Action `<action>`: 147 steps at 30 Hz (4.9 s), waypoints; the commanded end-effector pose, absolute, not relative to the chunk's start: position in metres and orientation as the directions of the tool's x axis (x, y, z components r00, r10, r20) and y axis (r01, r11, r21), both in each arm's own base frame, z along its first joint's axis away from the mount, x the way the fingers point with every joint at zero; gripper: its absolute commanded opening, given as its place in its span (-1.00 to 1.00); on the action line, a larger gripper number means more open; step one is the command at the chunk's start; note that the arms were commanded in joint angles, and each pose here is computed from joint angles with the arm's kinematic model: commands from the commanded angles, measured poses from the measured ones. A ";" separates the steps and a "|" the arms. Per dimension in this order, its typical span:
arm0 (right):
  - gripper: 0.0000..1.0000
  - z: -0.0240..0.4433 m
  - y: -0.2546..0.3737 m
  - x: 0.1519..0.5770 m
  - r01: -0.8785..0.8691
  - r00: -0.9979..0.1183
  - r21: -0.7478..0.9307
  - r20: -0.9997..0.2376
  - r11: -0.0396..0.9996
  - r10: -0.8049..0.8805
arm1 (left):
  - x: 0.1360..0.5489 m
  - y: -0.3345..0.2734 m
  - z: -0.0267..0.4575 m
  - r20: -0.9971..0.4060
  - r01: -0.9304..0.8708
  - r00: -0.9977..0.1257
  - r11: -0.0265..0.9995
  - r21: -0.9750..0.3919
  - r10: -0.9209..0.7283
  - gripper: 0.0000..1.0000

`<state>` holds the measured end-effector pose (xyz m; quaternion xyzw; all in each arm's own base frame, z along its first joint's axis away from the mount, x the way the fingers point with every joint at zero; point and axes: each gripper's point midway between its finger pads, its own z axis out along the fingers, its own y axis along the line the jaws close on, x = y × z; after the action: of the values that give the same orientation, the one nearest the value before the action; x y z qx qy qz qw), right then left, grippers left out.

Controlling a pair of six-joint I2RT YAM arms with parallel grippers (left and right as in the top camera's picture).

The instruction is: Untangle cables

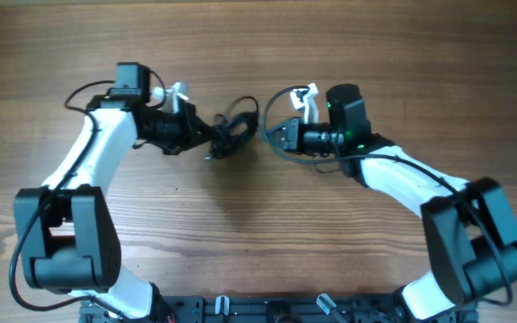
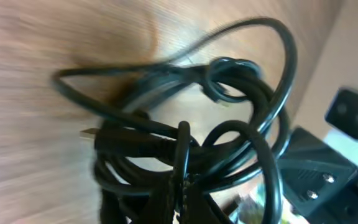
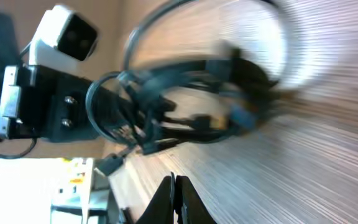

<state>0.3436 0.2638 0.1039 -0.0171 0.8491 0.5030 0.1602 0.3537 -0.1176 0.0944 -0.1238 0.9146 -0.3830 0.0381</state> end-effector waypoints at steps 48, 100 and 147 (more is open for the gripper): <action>-0.49 0.151 0.321 0.280 -0.535 -0.842 0.774 -0.522 0.339 -0.135 | 0.304 -0.165 0.101 -0.060 0.123 -0.991 0.654 -0.746 0.118 -0.92; -0.92 0.115 0.224 0.361 0.000 -0.932 0.856 -0.187 0.517 0.310 | 0.316 -0.172 0.099 -0.029 0.029 -1.000 0.596 -0.802 0.009 0.38; -0.91 0.159 0.233 0.374 -0.557 -0.802 0.797 -0.589 0.234 0.097 | 0.305 -0.199 -0.006 0.182 -0.135 -0.983 0.787 -0.601 -0.030 -0.92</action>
<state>0.3815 0.2271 0.1304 -0.0377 0.7677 0.6016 0.2175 0.3170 -0.2222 0.0347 -0.0154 0.9155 -0.3976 -0.0598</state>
